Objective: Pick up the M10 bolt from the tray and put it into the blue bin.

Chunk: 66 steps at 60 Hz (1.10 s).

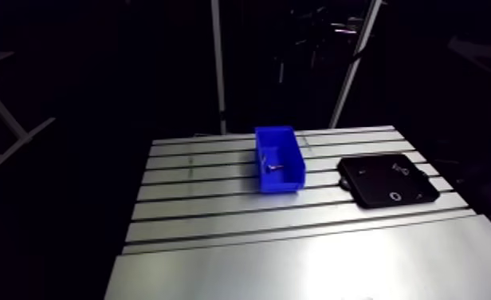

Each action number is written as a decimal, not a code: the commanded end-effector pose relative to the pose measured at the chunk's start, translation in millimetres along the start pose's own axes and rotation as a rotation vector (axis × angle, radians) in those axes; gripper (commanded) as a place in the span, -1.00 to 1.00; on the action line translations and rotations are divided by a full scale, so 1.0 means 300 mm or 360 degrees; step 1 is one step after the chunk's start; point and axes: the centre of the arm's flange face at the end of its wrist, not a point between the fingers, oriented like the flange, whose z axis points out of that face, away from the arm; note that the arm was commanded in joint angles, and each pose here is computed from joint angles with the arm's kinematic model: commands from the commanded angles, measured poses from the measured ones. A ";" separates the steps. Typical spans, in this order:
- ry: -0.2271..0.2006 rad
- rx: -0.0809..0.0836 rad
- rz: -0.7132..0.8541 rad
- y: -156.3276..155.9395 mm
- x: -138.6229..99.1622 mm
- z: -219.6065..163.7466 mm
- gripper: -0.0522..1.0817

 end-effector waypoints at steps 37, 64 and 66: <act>-0.0061 0.0048 0.1049 -0.013 -0.128 -0.300 -0.90; -0.0052 0.0044 0.1039 -0.039 -0.139 -0.308 -0.90; -0.0051 0.0044 0.1039 -0.039 -0.142 -0.309 -0.90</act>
